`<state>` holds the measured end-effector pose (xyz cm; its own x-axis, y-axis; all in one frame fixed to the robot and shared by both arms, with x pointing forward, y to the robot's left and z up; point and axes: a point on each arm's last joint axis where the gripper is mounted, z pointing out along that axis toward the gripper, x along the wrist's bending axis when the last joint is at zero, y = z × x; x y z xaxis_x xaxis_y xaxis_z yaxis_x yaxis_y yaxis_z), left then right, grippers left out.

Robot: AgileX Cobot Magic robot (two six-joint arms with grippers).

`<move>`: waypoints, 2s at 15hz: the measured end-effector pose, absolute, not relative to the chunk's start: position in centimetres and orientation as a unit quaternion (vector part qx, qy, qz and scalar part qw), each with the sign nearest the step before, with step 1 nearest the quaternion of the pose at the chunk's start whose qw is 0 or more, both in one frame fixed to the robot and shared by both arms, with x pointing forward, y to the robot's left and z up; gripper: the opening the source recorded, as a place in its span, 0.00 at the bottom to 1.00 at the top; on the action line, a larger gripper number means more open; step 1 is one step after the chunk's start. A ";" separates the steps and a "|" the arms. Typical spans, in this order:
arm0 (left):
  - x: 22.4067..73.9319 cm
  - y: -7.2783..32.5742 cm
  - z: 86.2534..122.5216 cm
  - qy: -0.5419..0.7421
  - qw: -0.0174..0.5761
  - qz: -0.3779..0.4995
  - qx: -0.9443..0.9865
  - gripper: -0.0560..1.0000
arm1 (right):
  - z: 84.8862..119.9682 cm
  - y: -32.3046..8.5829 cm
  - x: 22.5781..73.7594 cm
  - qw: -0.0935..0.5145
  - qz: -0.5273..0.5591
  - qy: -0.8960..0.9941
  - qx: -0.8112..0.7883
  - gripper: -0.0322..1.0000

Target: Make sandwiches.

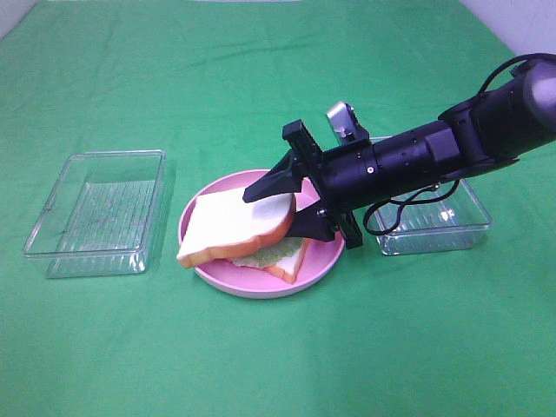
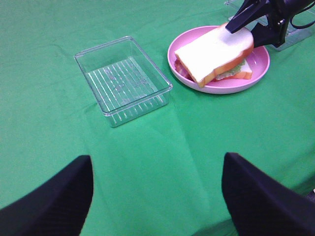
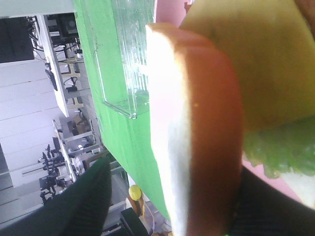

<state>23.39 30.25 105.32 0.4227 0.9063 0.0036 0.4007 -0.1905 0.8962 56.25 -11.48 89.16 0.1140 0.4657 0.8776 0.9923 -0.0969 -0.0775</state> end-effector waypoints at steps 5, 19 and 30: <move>23.4 30.3 105.3 0.456 0.444 0.285 0.717 0.71 | 89.2 -11.6 56.2 0.348 -0.334 -0.621 -0.618 0.74; 23.4 30.3 105.3 0.456 0.444 0.285 0.717 0.71 | 96.9 -15.6 55.0 0.097 -0.244 -0.770 -0.582 0.76; 23.4 30.3 105.3 0.456 0.444 0.285 0.717 0.71 | 104.8 -24.7 37.0 -0.054 -0.147 -0.801 -0.578 0.76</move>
